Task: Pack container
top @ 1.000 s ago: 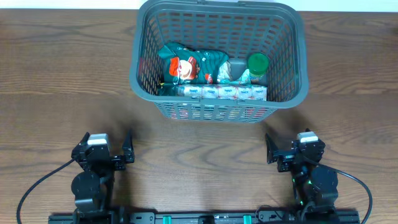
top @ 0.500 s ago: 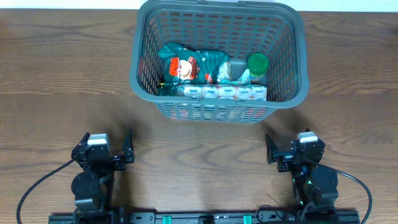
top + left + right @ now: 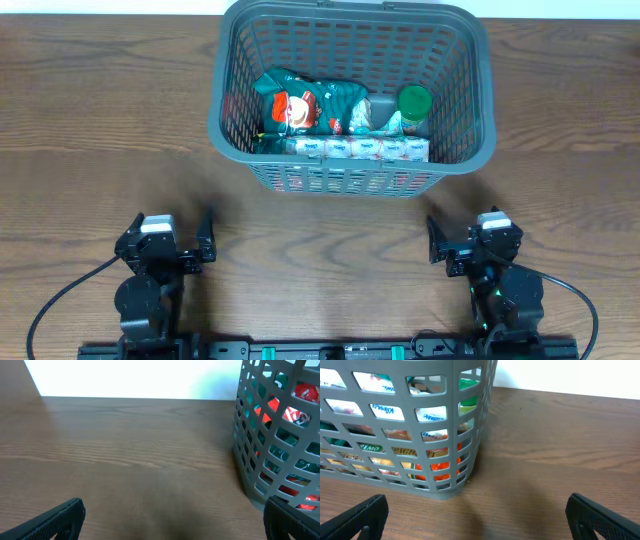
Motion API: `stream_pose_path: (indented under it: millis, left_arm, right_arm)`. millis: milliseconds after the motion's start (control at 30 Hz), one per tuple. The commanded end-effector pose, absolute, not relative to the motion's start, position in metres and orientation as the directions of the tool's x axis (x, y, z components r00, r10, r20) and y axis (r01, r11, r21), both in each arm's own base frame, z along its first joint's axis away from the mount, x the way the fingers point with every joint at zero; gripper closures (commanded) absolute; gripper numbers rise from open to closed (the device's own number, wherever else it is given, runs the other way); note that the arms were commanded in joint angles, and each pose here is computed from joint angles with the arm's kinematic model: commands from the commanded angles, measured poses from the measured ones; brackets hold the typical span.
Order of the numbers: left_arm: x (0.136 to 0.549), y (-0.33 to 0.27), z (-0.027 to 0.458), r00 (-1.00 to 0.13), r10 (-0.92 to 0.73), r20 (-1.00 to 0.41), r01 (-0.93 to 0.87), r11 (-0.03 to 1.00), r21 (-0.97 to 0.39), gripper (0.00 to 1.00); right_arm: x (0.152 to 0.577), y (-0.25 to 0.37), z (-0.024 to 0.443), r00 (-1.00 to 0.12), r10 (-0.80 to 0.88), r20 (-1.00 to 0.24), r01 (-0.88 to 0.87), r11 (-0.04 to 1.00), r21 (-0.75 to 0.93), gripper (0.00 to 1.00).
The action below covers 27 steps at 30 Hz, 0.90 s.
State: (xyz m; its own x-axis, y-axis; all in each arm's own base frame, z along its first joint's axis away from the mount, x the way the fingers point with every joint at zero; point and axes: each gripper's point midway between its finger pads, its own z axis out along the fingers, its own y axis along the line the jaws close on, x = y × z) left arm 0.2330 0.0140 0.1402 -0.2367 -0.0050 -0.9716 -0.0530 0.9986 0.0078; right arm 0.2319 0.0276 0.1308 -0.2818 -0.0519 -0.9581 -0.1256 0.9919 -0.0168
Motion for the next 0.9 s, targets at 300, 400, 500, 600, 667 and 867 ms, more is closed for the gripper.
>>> stream_pose_path:
  millis: [300, 400, 500, 600, 667, 867]
  left_arm:
    - [0.2329, 0.0139, 0.1288, -0.260, -0.001, -0.966, -0.049, 0.999, 0.012, 0.01]
    - [0.2329, 0.0139, 0.1288, -0.260, -0.001, -0.966, -0.049, 0.999, 0.012, 0.01]
    - [0.2329, 0.0139, 0.1288, -0.260, -0.001, -0.966, -0.049, 0.999, 0.012, 0.01]
    - [0.2329, 0.0139, 0.1288, -0.260, -0.001, -0.966, -0.049, 0.999, 0.012, 0.01]
    - [0.2329, 0.0139, 0.1288, -0.260, -0.001, -0.966, -0.049, 0.999, 0.012, 0.01]
    - [0.2329, 0.0139, 0.1288, -0.260, -0.001, -0.966, -0.049, 0.999, 0.012, 0.01]
  right_arm:
    - [0.2320, 0.0270, 0.1303, -0.275, -0.068, -0.959, -0.130, 0.991, -0.033, 0.01]
    - [0.2320, 0.0270, 0.1303, -0.275, -0.068, -0.959, -0.130, 0.991, -0.033, 0.01]
    - [0.2320, 0.0270, 0.1303, -0.275, -0.068, -0.959, -0.130, 0.991, -0.033, 0.01]
    - [0.2320, 0.0270, 0.1303, -0.275, -0.068, -0.959, -0.130, 0.991, -0.033, 0.01]
    - [0.2321, 0.0270, 0.1304, -0.275, -0.068, -0.959, -0.130, 0.991, -0.033, 0.01]
    - [0.2320, 0.0270, 0.1303, -0.275, -0.068, -0.959, -0.130, 0.991, -0.033, 0.01]
